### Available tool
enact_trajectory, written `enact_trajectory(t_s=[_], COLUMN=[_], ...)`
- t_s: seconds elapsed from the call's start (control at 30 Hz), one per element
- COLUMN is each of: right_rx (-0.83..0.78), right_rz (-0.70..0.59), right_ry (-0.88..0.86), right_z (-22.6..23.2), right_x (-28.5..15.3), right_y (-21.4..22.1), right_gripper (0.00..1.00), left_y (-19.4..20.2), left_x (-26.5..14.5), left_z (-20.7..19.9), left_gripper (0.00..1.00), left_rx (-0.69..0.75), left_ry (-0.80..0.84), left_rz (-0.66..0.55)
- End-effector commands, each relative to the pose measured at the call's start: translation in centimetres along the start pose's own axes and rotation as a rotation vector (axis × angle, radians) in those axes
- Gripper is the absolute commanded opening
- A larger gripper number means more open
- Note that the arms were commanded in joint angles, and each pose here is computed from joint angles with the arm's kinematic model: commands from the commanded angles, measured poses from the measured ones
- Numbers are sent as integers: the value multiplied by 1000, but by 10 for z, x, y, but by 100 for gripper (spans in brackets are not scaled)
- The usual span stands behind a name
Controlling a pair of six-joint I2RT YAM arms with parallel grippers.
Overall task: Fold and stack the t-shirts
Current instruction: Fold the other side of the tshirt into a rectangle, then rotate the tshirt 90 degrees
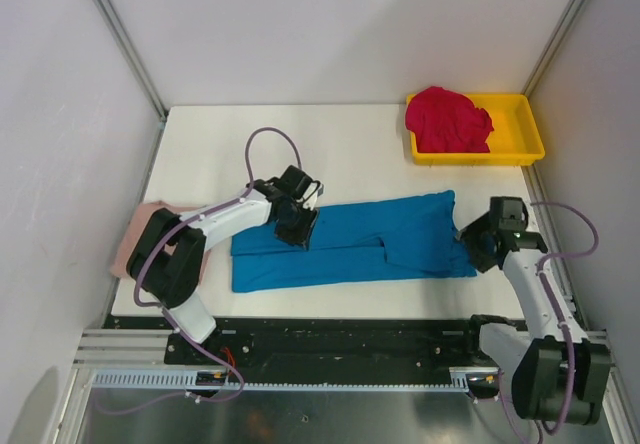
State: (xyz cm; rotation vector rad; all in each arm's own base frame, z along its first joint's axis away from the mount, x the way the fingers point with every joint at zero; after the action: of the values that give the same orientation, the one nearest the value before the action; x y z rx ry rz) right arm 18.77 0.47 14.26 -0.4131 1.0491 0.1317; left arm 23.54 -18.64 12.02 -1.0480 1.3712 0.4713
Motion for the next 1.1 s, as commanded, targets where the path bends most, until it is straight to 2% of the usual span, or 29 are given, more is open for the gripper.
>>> enact_trajectory(t_s=[0.0, 0.13, 0.3, 0.47, 0.63, 1.07], right_rx=[-70, -92, -120, -134, -158, -219], right_rz=[-27, -7, -32, -39, -34, 1], right_ry=[-47, -47, -8, 57, 100, 134], right_z=[36, 65, 93, 99, 98, 102], right_x=[-7, 9, 29, 53, 69, 96], right_y=[12, 24, 32, 37, 44, 60], right_gripper=[63, 62, 61, 59, 58, 58], left_y=[-9, -6, 0, -2, 1, 40], left_x=[-4, -5, -9, -11, -2, 7], left_z=[-5, -5, 3, 6, 4, -9], left_gripper=[47, 48, 48, 49, 48, 46], left_rx=[82, 76, 31, -9, -2, -16], left_ry=[-27, -37, -131, -168, -139, -106], left_rz=[-9, -10, -17, -33, 2, 88])
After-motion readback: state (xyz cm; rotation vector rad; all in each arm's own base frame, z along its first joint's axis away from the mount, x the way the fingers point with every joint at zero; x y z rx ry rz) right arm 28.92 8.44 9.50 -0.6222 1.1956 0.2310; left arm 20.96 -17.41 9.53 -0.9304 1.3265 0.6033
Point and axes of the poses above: each gripper's point midway between its finger pads, its own x axis out along the fingers, its own z axis along the line the jaws close on, y = z × x, the point moved 8 cm from there along -x, back along the fingers, and after that the axes turned 10 degrees about x, right-handed, at the moved point
